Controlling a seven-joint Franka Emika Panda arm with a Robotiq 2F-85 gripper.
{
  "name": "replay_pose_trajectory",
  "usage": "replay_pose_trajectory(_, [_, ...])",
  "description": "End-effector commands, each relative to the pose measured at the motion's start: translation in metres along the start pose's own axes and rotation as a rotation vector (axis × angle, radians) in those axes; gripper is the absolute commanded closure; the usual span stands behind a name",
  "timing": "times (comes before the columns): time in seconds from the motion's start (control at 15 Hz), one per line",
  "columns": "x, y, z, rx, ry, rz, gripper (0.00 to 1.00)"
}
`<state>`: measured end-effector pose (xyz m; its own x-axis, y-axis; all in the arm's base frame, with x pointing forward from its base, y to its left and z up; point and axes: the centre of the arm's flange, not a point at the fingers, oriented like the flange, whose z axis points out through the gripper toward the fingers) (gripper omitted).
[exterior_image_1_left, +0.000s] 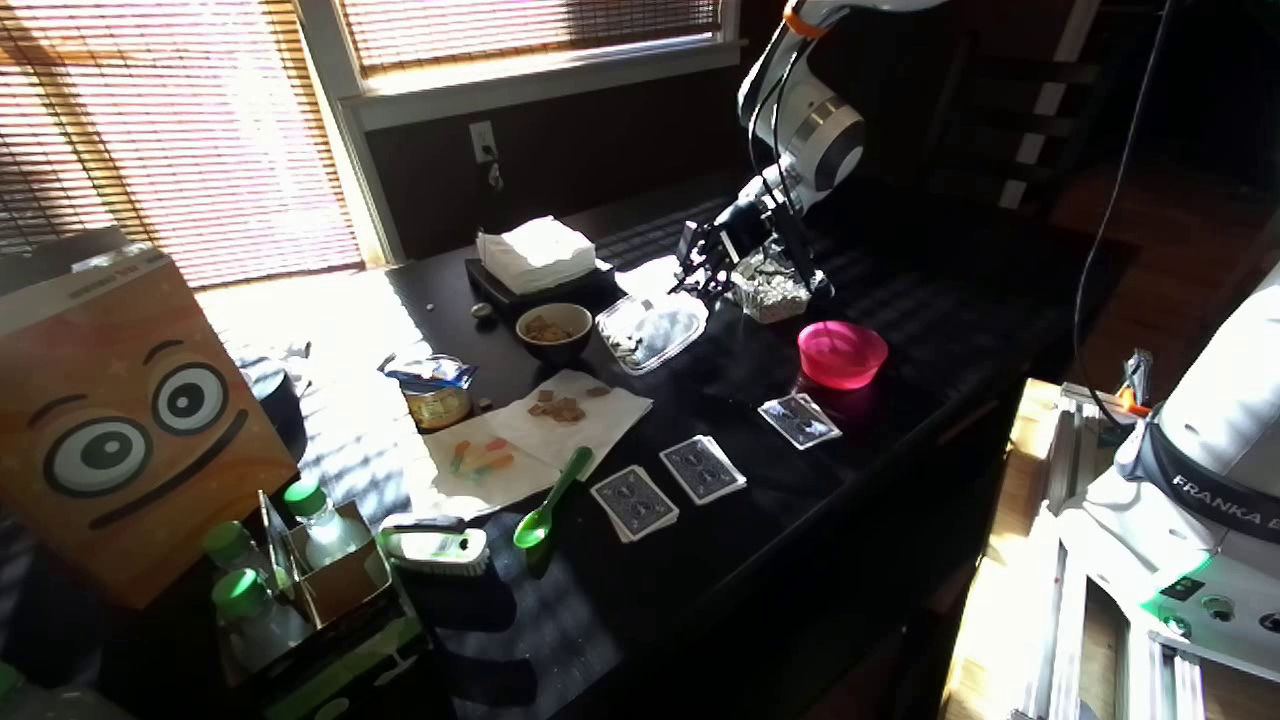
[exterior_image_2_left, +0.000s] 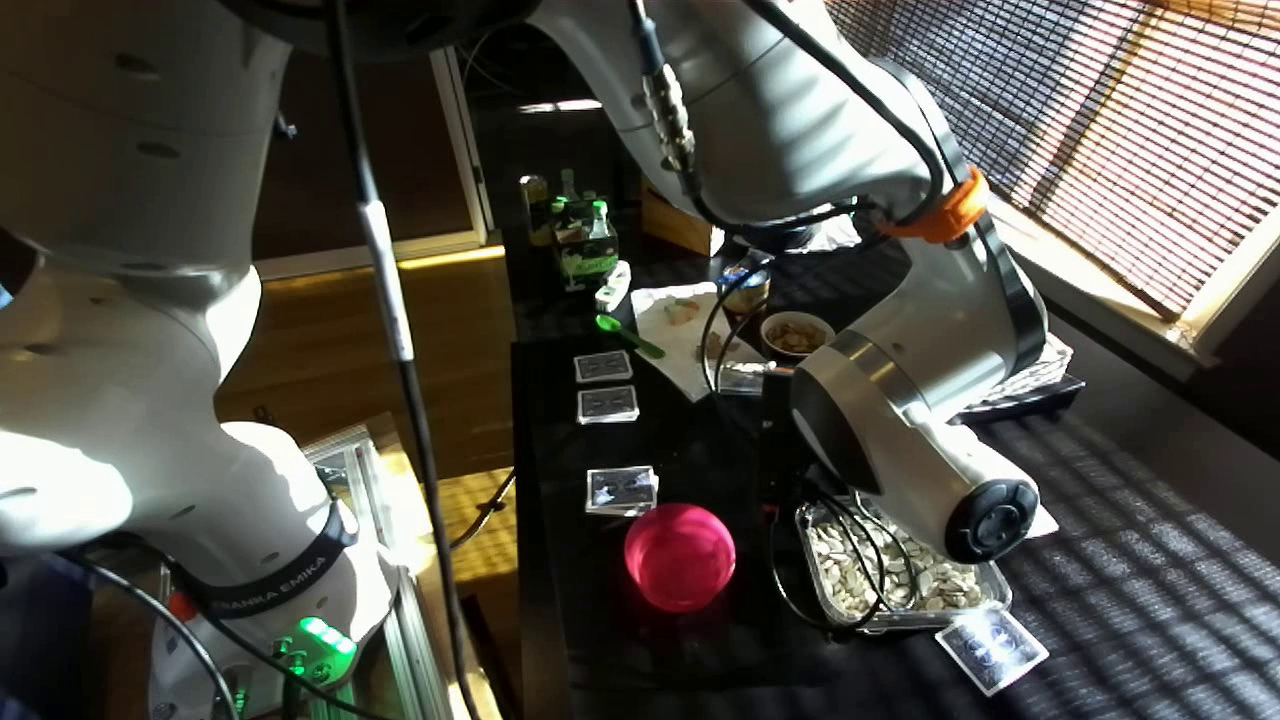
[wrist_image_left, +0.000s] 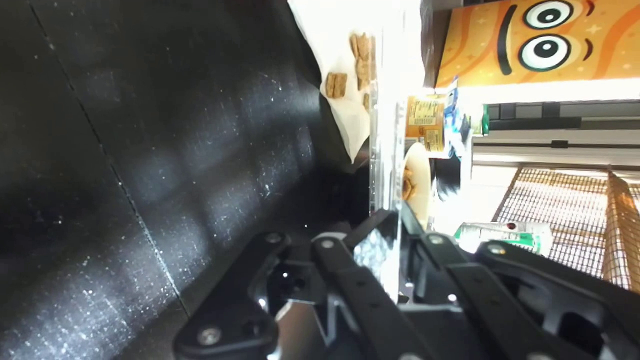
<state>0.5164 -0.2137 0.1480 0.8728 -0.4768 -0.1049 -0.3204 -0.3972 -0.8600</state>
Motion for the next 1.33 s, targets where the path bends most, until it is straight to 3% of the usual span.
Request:
replay_pose_trajectory(0.0, [-0.003,-0.008,-0.008,0.038,0.017,-0.02,0.98])
replay_pose_trajectory(1.27, [-0.007,-0.037,-0.047,0.064,0.044,-0.064,0.98])
